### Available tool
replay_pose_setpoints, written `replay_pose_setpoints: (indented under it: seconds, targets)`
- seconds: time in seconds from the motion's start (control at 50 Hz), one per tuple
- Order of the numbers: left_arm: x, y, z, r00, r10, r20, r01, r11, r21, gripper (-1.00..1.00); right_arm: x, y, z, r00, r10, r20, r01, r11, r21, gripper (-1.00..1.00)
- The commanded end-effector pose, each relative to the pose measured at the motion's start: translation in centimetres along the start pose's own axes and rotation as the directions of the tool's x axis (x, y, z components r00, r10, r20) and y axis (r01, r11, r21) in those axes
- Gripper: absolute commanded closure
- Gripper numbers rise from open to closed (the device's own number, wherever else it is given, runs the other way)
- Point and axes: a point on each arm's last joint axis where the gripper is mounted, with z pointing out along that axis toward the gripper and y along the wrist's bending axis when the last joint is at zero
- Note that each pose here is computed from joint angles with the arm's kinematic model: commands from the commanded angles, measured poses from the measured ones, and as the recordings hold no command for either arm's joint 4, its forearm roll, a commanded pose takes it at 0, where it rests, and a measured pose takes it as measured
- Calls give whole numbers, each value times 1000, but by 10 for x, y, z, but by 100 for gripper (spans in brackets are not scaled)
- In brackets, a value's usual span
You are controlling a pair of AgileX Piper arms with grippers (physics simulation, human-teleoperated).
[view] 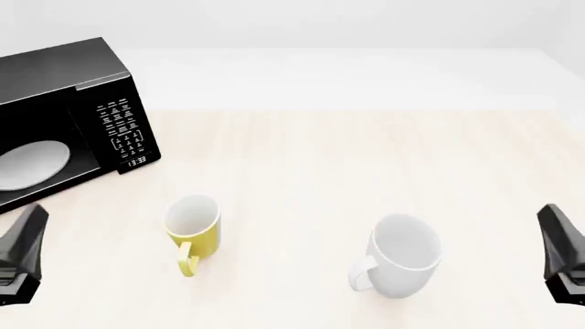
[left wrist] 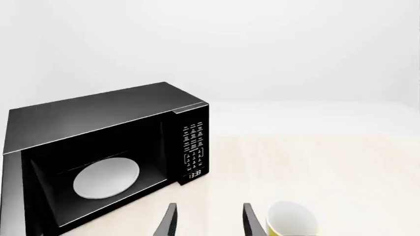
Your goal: Put the yellow and white mug in the microwave and close it.
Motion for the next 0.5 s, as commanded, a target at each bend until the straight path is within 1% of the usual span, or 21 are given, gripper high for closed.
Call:
replay_pose_setpoints:
  seconds: [0.02,0.16,0.18,0.22,0.28,0.38,0.44,0.5]
  targets:
    - [-1,0,1,1000,-5,-4,5,1000,3,-100,-1,0,0,1000,9,-1,-9,1000,4,-100]
    - [-2,0,1,1000,0,-3,0,1000,7,-100,-1,0,0,1000,7,0,-7,1000,2,-100]
    - [-2,0,1,1000,17,-2,-17,1000,0,-100,-1,0,0,1000,8,0,-8,1000,3,-100]
    - [-2,0,0,1000,16,0,-16,1000,1,-100,-1,0,0,1000,8,-1,-8,1000,3,-100]
    - [-7,-1,0,1000,6,5,-6,1000,10,-100,-1,0,0,1000,8,-1,-8,1000,3,-100]
    - [-12,-2,-1,1000,25,12,-25,999,29,-100,-1,0,0,1000,8,-1,-8,1000,3,-100]
    - [-15,-3,-2,999,42,7,-42,998,53,-100,-1,0,0,1000,7,-1,-7,1000,3,-100]
    - [-18,-3,-3,999,40,-15,-39,997,60,-100,-1,0,0,1000,7,-1,-7,1000,3,-100]
